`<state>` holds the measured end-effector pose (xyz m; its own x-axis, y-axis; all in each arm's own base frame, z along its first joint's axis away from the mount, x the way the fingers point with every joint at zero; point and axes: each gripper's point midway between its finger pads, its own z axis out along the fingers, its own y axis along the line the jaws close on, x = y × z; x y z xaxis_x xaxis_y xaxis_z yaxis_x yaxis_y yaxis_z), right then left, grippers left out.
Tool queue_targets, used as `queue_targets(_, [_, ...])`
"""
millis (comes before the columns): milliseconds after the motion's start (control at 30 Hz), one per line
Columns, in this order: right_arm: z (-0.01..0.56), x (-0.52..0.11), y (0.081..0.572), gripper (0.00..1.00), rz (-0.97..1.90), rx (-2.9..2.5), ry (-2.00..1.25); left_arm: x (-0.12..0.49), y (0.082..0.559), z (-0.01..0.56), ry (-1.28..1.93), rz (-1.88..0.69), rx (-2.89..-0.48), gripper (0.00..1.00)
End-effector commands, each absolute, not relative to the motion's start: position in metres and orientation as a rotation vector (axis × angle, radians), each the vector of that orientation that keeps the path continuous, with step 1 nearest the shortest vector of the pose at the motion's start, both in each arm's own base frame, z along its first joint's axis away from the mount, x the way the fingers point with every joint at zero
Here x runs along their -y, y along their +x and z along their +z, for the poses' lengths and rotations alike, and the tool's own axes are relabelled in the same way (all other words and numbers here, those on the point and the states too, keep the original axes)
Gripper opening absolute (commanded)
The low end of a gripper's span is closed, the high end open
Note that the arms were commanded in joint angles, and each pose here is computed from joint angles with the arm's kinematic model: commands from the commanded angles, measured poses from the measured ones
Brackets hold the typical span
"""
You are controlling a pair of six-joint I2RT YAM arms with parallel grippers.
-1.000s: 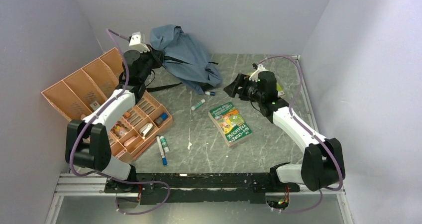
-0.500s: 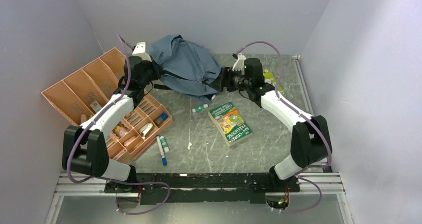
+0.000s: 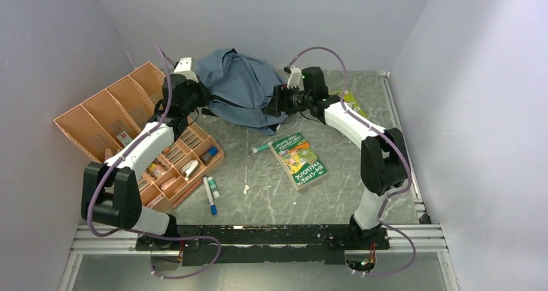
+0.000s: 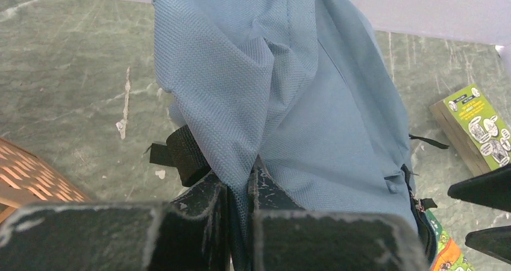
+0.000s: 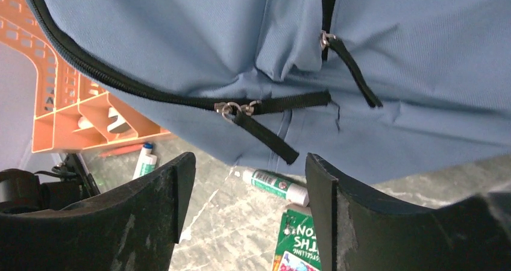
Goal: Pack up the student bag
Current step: Unzip the student bag at the center of the board.
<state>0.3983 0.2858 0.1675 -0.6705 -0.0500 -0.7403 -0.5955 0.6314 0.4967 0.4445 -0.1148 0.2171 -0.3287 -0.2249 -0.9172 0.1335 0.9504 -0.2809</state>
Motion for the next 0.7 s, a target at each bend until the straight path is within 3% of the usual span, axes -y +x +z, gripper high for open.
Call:
queue_targets(0, [0.166,-0.298,0.402,0.74,1.038,-2.131,-0.635,0.118,0.441,0.202,-0.018,-0.347,-1.915,0.07])
queue_targets(400, [0.125,-0.311,0.406,0.75,1.126,-2.227,-0.730,0.119,0.441,0.199,0.010,-0.345,-1.919,0.09])
queue_targets(667, [0.132,-0.316,0.395,0.40,1.203,-2.194,-0.760,0.120,0.440,0.198,0.015,-0.349,-1.917,0.09])
